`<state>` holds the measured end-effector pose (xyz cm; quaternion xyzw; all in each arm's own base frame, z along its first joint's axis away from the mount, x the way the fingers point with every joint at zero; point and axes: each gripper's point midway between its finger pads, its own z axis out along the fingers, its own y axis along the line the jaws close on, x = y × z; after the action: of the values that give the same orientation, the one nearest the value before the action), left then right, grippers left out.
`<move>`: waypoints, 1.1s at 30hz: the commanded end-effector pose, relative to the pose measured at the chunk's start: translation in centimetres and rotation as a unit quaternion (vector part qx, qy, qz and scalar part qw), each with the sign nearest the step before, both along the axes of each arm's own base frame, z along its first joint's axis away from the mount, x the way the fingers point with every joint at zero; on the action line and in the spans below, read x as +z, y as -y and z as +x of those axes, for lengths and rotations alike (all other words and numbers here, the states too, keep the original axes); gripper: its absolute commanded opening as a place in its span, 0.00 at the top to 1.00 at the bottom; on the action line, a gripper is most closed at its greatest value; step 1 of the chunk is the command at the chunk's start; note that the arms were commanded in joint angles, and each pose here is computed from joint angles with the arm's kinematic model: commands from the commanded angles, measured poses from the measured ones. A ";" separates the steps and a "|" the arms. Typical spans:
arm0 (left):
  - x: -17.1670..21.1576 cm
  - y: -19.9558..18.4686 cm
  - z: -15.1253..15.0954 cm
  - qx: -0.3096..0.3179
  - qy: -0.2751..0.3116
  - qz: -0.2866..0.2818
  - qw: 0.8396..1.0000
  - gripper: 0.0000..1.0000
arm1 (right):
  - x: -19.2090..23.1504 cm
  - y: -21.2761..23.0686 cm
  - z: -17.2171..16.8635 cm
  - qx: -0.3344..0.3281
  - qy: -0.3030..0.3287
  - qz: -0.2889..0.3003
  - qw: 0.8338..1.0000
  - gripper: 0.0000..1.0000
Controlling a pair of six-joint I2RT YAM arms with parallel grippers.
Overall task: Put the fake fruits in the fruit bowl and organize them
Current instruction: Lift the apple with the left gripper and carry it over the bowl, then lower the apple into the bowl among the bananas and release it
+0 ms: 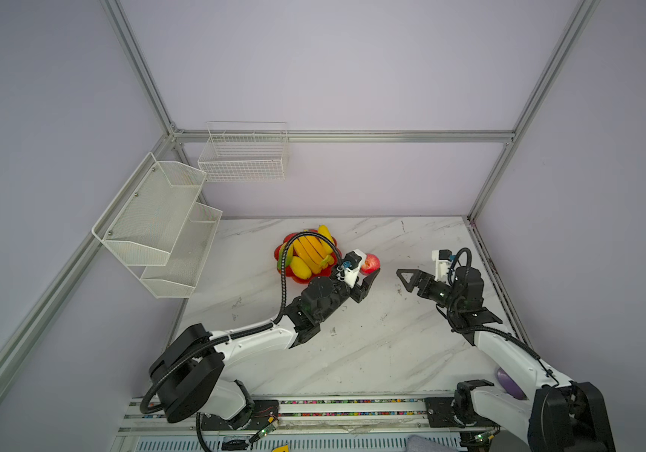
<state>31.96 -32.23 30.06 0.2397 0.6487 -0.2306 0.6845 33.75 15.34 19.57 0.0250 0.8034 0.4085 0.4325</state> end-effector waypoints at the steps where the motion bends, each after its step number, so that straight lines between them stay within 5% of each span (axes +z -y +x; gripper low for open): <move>1: -3.3 -5.9 3.3 0.130 -0.054 0.056 0.988 0.40 | 2.0 -3.8 1.6 0.027 0.048 -0.013 0.998 0.03; 7: -5.3 -12.5 8.7 0.254 -0.132 0.047 0.957 0.40 | -0.1 -8.3 0.1 0.123 0.121 -0.049 0.984 0.03; 20: -9.5 -15.6 17.8 0.317 -0.213 0.084 0.920 0.38 | -1.5 -8.4 -0.5 0.132 0.124 -0.049 0.982 0.03; 25: -12.1 -16.3 19.3 0.339 -0.254 0.087 0.902 0.37 | -1.7 -8.2 -0.6 0.128 0.122 -0.056 0.983 0.03; 33: -14.0 -16.1 20.3 0.327 -0.271 0.086 0.901 0.34 | -1.8 -8.1 -0.4 0.127 0.121 -0.060 0.983 0.03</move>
<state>49.96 -15.19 11.64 0.0210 0.8900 0.0397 0.4537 33.27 23.55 16.76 -0.1420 0.7762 0.4158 0.4522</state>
